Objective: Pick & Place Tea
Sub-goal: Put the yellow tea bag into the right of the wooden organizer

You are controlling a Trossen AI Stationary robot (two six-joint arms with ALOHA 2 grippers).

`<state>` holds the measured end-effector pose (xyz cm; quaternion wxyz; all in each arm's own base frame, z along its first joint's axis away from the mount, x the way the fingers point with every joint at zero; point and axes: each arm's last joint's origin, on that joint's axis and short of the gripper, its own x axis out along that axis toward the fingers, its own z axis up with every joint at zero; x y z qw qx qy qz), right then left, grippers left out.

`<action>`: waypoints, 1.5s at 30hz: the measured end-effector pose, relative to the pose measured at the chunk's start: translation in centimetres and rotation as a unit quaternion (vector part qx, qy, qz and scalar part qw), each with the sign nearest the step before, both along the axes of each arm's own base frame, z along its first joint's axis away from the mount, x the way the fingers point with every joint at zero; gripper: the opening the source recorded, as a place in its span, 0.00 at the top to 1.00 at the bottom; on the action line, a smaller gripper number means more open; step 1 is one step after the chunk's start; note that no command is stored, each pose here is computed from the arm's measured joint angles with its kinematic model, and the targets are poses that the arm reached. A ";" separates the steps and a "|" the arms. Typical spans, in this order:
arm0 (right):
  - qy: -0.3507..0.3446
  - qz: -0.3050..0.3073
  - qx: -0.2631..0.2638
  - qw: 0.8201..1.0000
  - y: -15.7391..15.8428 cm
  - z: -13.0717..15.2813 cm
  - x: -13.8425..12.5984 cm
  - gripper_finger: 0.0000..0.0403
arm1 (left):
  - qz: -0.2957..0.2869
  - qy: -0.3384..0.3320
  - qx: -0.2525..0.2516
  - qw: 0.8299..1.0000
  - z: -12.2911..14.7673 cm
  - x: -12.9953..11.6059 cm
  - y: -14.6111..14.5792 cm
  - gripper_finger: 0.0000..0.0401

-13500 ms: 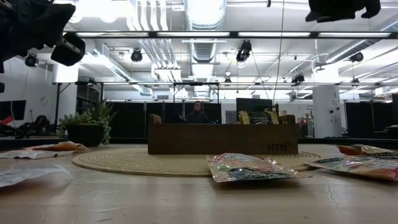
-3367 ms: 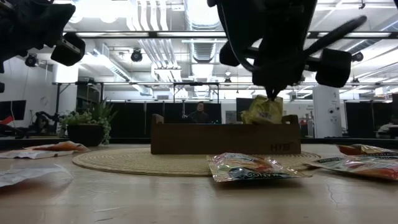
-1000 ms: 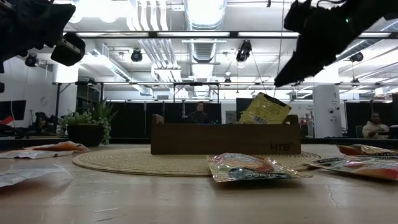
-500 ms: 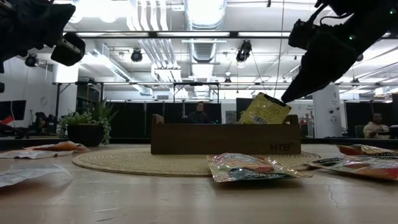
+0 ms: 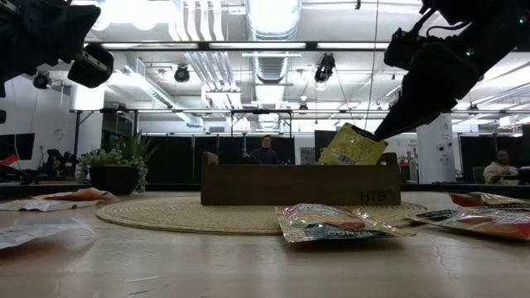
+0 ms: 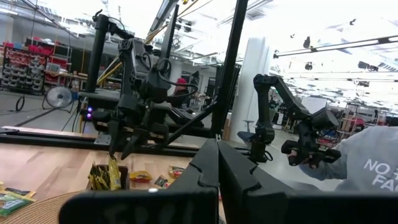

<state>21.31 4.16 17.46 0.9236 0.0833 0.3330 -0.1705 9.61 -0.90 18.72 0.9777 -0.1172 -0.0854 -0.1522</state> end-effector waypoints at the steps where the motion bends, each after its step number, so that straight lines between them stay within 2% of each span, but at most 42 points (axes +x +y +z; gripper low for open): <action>1: 0.000 0.000 0.000 1.000 0.0 0.0 0.0 0.71 | 0.000 0.000 0.000 1.000 0.0 0.0 0.0 1.00; 10: 0.007 -0.001 0.000 1.000 -0.2 -0.4 -0.2 0.78 | 0.000 0.000 0.000 1.000 0.0 0.0 0.0 1.00; 23: 0.016 0.022 0.007 1.000 -0.1 -0.6 -0.3 0.97 | 0.000 0.000 0.000 1.000 0.0 0.0 0.0 1.00; 32: 0.011 0.056 -0.001 0.998 0.2 1.1 0.6 0.98 | 0.000 0.000 0.000 1.000 0.0 0.0 0.0 1.00; 40: 0.075 0.060 -0.017 0.995 0.3 3.6 0.8 0.98 | 0.000 0.000 0.000 1.000 0.0 0.0 0.0 1.00; 45: 0.083 0.066 -0.024 0.994 0.3 5.0 1.0 0.98 | 0.000 0.000 0.000 1.000 0.0 0.0 0.0 1.00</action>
